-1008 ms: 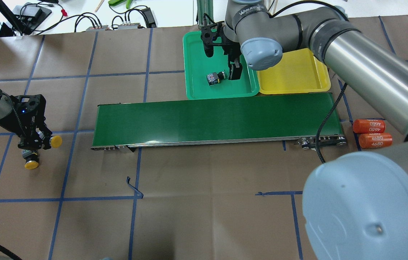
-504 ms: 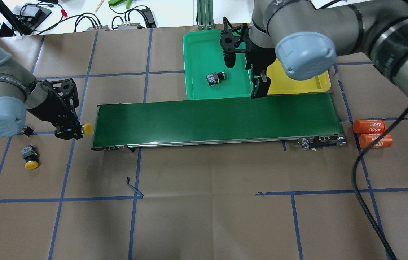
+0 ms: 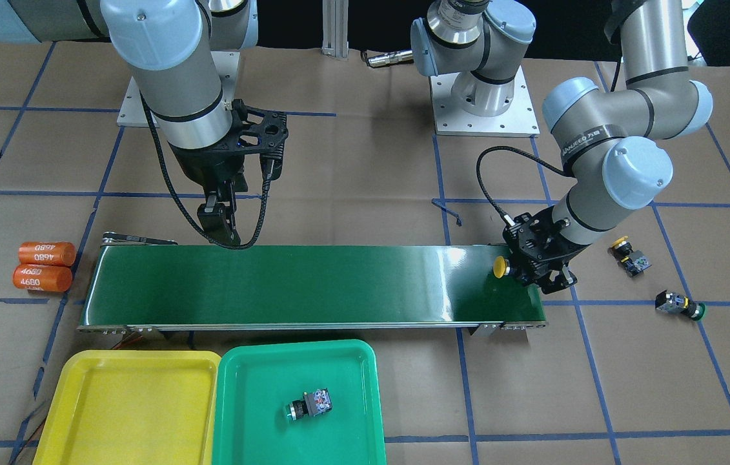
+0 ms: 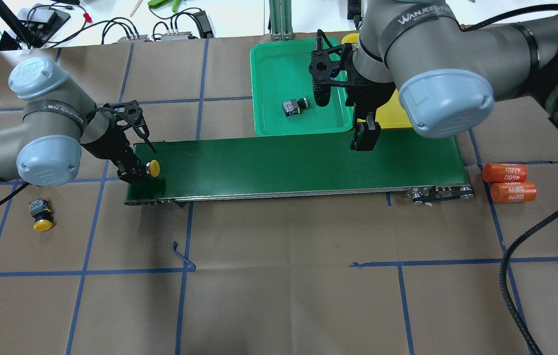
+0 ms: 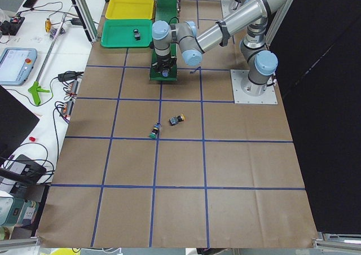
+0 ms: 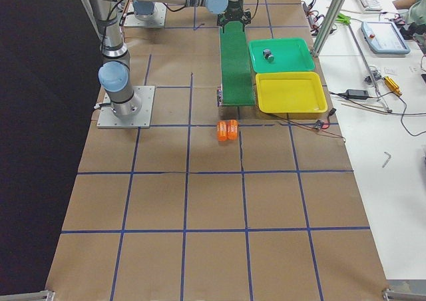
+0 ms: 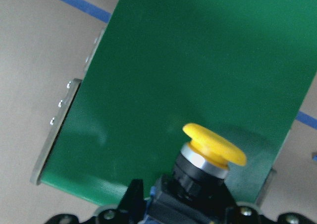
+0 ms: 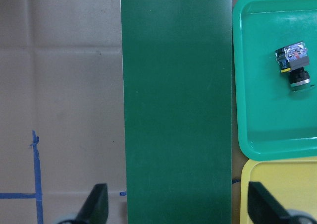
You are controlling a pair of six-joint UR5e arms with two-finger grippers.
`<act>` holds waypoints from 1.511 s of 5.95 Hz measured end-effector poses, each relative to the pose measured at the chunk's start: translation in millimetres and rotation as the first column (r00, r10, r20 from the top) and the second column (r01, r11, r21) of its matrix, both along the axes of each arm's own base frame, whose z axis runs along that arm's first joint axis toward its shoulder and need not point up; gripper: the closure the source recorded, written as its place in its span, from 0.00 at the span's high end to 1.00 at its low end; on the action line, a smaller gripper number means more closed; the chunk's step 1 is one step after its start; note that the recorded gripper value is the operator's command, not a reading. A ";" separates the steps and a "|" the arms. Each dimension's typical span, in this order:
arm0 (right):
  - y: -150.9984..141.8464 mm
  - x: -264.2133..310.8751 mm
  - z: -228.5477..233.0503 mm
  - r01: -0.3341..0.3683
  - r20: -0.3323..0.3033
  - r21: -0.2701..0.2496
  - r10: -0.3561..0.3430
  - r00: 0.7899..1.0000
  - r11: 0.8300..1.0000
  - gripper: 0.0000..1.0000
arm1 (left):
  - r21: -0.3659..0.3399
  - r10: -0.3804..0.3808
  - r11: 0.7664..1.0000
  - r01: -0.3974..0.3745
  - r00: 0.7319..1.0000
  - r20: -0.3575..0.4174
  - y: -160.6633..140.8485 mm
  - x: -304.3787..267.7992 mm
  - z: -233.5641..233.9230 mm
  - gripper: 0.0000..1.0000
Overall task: Sort buttons by color to trays
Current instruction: 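Place the yellow-capped button on the conveyor with the left gripper while the right withdraws, then grasp a second yellow-capped button from the pile with the left gripper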
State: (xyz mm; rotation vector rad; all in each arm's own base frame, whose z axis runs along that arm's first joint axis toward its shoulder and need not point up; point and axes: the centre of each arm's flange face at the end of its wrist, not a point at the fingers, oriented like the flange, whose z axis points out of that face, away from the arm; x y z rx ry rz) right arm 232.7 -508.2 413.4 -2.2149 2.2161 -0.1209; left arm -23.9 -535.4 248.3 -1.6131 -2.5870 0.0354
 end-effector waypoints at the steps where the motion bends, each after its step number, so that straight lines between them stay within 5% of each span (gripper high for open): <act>1: 2.0 -0.9 3.9 0.008 -0.013 0.033 -0.008 1.000 0.999 1.00 | -0.002 -0.008 1.000 0.008 1.000 0.003 -2.1 -5.9 -5.0 0.98; 3: 6.8 -1.5 9.1 0.040 -0.031 0.113 -0.037 0.999 0.993 1.00 | -0.027 -0.042 0.999 0.042 0.999 0.022 -6.9 -0.3 7.2 0.98; 6: 7.9 -0.8 5.1 0.039 -0.033 0.128 -0.035 0.999 0.991 1.00 | 0.001 -0.207 0.978 0.208 0.976 0.067 -5.2 97.3 15.8 0.98; 7: 7.7 -0.3 3.9 0.036 -0.032 0.130 -0.032 0.999 0.991 1.00 | 0.022 -0.337 0.941 0.337 0.939 0.063 3.9 132.6 11.9 0.98; 8: 7.7 0.0 3.3 0.036 -0.031 0.131 -0.032 0.999 0.991 1.00 | 0.056 -0.484 0.875 0.481 0.873 0.062 14.8 162.1 8.1 0.97; 9: 8.2 -0.2 4.6 0.035 -0.031 0.128 -0.031 0.999 0.991 1.00 | 0.090 -0.626 0.779 0.620 0.779 0.048 25.4 185.0 3.1 0.98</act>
